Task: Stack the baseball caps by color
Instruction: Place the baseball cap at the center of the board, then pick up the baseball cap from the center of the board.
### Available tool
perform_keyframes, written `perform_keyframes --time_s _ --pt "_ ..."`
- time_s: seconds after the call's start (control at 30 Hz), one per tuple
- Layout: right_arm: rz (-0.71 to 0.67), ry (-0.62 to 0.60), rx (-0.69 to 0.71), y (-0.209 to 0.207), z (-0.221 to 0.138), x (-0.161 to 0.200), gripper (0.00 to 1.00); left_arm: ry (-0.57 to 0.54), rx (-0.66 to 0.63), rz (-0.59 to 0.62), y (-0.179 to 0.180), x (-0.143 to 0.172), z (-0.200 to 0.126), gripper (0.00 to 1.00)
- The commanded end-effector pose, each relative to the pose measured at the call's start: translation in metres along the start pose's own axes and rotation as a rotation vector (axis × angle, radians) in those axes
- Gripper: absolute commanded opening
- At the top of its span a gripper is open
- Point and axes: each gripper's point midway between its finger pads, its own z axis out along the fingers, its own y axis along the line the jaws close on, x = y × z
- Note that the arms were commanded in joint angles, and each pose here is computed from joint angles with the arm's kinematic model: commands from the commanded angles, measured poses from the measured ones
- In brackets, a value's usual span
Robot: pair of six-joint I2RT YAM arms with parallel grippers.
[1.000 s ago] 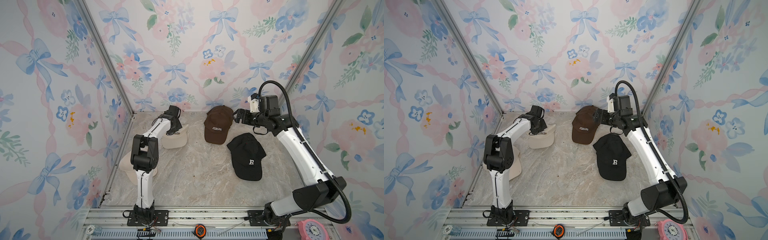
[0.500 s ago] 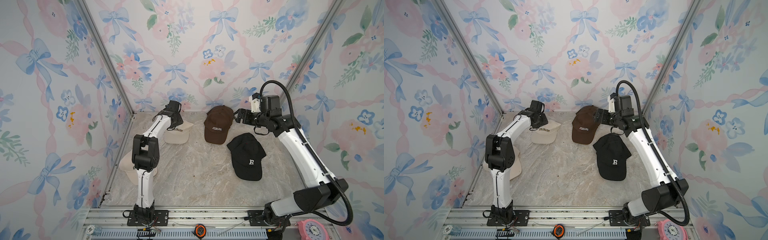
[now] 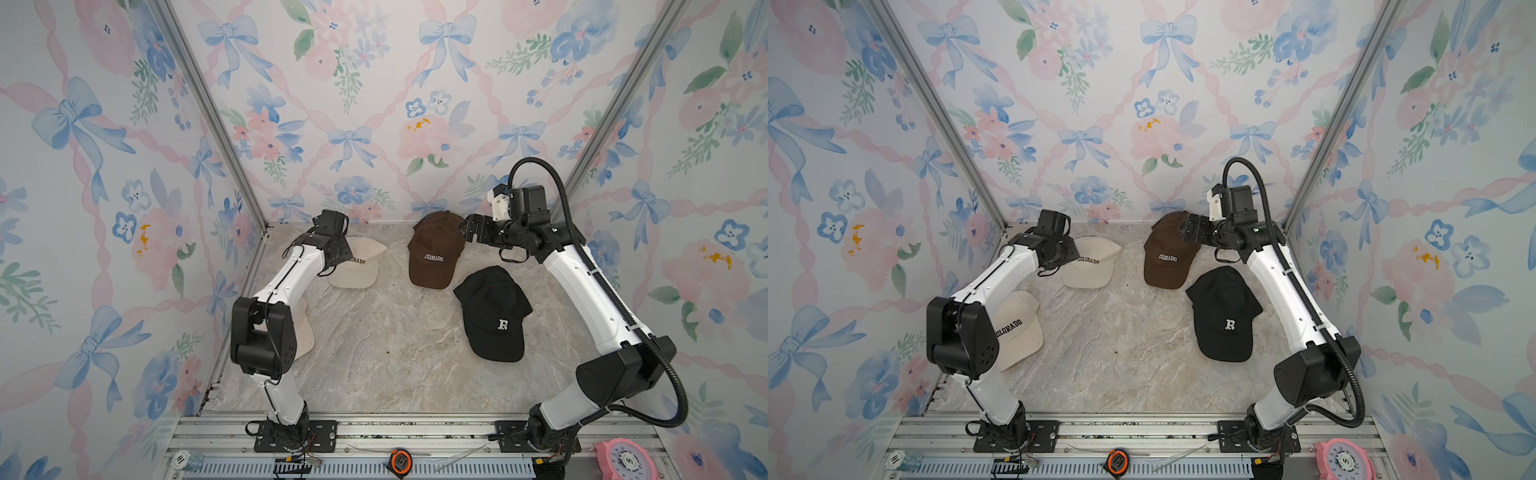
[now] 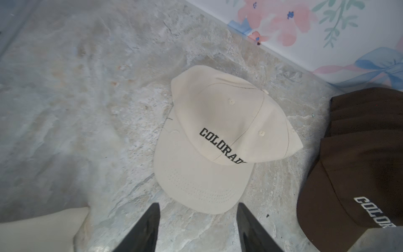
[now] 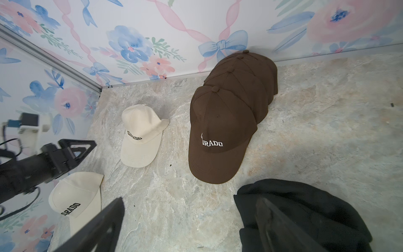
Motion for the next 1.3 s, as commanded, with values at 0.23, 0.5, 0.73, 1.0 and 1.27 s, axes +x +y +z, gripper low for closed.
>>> perform_keyframes --time_s 0.23,0.5,0.73,1.0,1.27 --pt "-0.039 0.036 -0.136 0.038 0.033 -0.002 0.96 -0.013 -0.271 -0.253 0.151 0.068 -0.068 0.67" --pt "-0.04 0.041 -0.184 0.047 0.041 -0.004 0.96 0.004 -0.389 -0.335 0.196 0.094 -0.067 0.72" --pt "-0.043 0.041 -0.183 0.046 0.041 -0.003 0.96 0.033 -0.439 -0.337 0.209 0.097 -0.059 0.74" --pt "-0.043 0.032 -0.167 0.043 0.039 -0.005 0.96 0.064 -0.462 -0.32 0.223 0.099 -0.038 0.73" --pt "-0.037 0.032 -0.157 0.042 0.042 -0.007 0.96 0.088 -0.453 -0.285 0.226 0.094 -0.016 0.63"
